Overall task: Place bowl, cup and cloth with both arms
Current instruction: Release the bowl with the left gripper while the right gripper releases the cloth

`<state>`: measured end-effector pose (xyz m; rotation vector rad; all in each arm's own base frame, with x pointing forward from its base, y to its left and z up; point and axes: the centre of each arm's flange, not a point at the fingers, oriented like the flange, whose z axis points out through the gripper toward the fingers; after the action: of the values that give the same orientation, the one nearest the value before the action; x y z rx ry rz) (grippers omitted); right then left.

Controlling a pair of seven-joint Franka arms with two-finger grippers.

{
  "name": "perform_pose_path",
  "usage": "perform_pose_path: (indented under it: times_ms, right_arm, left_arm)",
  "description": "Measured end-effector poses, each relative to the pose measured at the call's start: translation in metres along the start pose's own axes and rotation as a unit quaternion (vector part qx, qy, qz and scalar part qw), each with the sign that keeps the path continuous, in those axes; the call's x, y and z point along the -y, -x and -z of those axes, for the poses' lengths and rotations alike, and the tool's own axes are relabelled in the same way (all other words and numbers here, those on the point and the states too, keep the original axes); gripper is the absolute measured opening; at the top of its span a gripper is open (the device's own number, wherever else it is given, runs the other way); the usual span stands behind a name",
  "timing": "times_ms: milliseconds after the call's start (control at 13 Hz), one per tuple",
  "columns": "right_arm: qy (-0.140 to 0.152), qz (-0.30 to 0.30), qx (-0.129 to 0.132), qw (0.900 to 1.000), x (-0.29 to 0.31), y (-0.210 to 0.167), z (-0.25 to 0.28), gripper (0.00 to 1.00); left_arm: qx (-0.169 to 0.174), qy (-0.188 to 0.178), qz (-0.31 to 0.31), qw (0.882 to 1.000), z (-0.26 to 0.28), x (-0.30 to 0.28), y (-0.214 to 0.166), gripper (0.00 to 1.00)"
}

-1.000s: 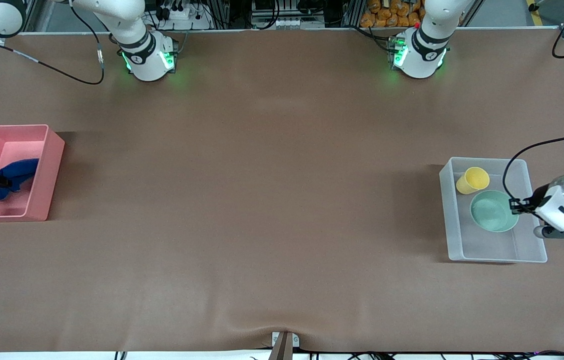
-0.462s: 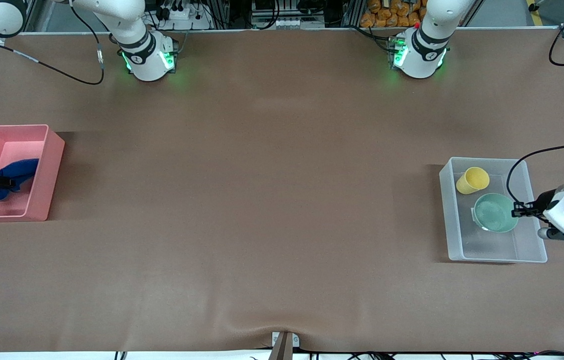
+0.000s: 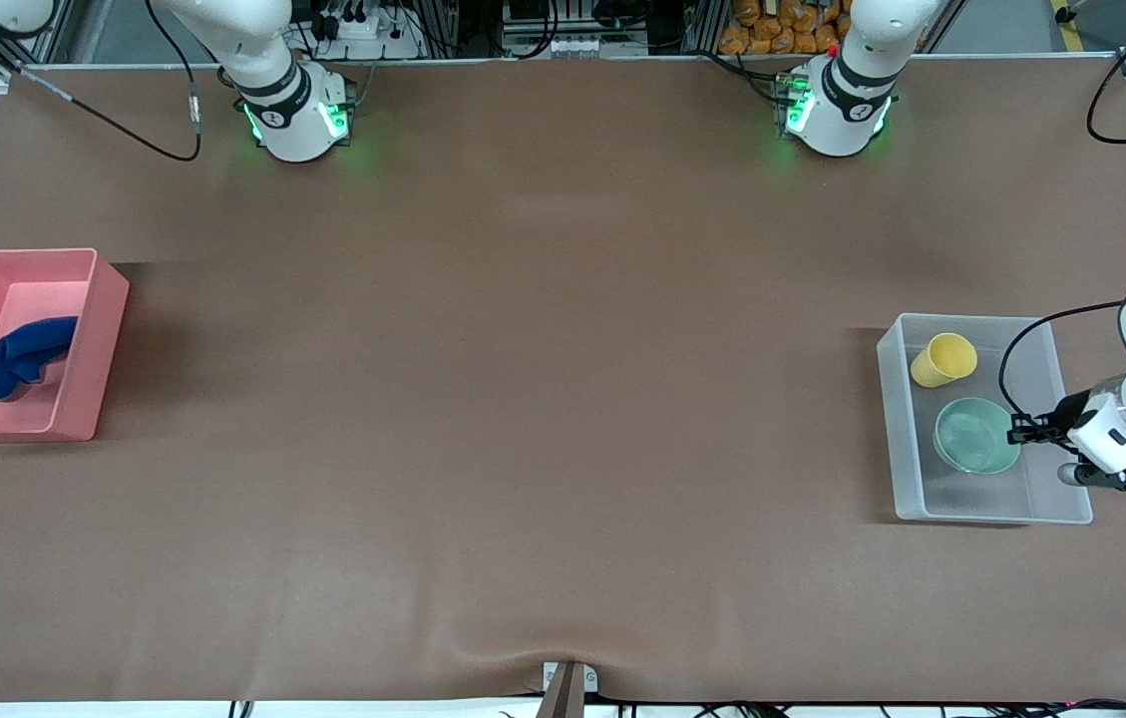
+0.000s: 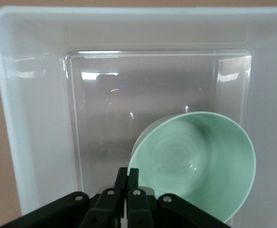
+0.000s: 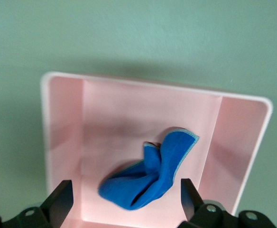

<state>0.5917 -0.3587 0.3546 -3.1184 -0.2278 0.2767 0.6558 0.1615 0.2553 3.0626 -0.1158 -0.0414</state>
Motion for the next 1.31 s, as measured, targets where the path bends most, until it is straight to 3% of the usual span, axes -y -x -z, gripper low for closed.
perform_pose_path:
  times_ms: [154,308,385,615,923,1000,1308]
  right_arm:
    - [0.004,-0.017,-0.005,1.0,0.021,-0.002,0.031,1.0]
    - [0.001,-0.03,0.001,1.0,0.043,-0.007,0.049,1.0]
    - [0.001,-0.034,0.003,0.999,0.057,-0.011,0.057,1.0]
    - [0.004,-0.049,0.006,0.999,0.105,-0.026,0.078,1.0]
    - [-0.001,-0.071,0.005,0.997,0.157,-0.037,0.087,1.0]
    - [-0.001,-0.077,0.006,0.997,0.17,-0.038,0.091,1.0]
    - [-0.036,-0.095,0.01,0.995,0.228,-0.043,0.104,1.0]
  left_arm:
    - [-0.004,0.006,0.001,1.0,-0.01,0.001,-0.001,0.04]
    - [-0.005,0.007,0.005,1.0,-0.015,0.006,0.0,0.09]
    - [-0.008,0.007,0.006,1.0,-0.014,0.007,-0.001,0.16]
    - [-0.026,-0.003,0.003,1.0,0.011,0.004,-0.008,0.49]
    - [-0.037,-0.03,-0.014,0.999,0.107,-0.043,-0.011,0.95]
    - [-0.038,-0.031,-0.009,0.999,0.134,-0.055,-0.007,1.0]
    - [-0.054,-0.028,0.008,0.998,0.24,-0.113,0.021,1.0]
